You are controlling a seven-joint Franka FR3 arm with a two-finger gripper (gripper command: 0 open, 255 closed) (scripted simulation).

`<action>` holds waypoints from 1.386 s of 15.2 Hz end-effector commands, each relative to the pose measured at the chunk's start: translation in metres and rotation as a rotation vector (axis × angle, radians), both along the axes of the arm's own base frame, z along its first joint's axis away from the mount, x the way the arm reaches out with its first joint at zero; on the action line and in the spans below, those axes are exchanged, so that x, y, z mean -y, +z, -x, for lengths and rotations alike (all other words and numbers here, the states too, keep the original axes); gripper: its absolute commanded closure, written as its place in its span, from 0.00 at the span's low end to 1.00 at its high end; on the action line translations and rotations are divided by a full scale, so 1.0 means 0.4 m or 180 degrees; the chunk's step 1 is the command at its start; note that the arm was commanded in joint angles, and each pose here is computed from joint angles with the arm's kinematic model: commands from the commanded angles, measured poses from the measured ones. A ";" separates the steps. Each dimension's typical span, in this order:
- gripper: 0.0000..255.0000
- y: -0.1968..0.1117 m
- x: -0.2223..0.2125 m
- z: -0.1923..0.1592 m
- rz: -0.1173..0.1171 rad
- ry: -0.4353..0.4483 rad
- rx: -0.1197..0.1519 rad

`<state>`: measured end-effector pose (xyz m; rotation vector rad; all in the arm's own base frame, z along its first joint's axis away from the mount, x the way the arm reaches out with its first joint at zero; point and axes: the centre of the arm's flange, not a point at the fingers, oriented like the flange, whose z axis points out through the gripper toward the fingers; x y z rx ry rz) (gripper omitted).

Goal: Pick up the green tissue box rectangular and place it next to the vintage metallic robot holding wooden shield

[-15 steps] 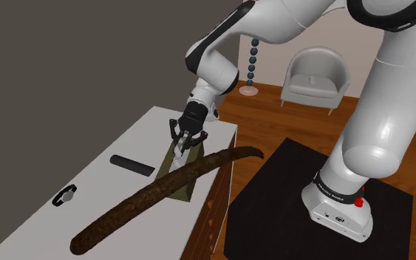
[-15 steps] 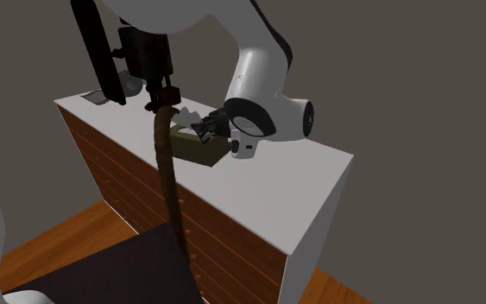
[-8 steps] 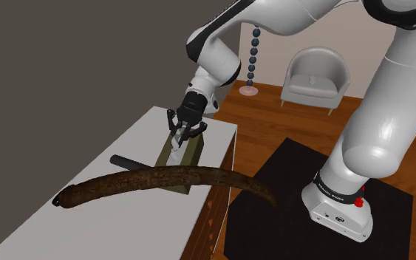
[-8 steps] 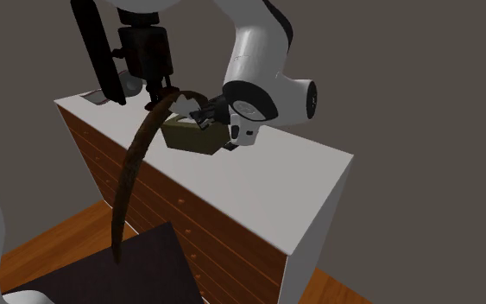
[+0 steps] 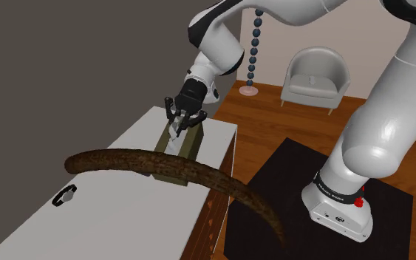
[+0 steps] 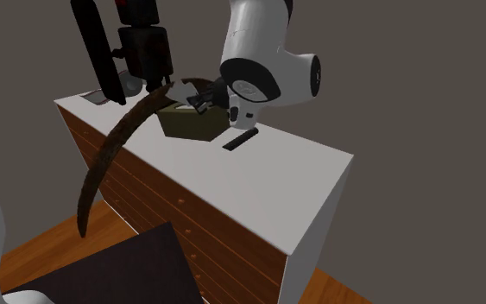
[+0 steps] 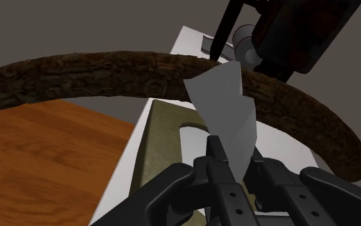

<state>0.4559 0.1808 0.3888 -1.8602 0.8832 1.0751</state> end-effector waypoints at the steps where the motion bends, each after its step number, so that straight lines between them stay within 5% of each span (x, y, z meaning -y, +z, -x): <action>1: 1.00 0.027 0.001 -0.001 -0.0004 0.0000 0.0001; 21: 1.00 0.291 0.001 -0.001 -0.0004 0.0000 0.0001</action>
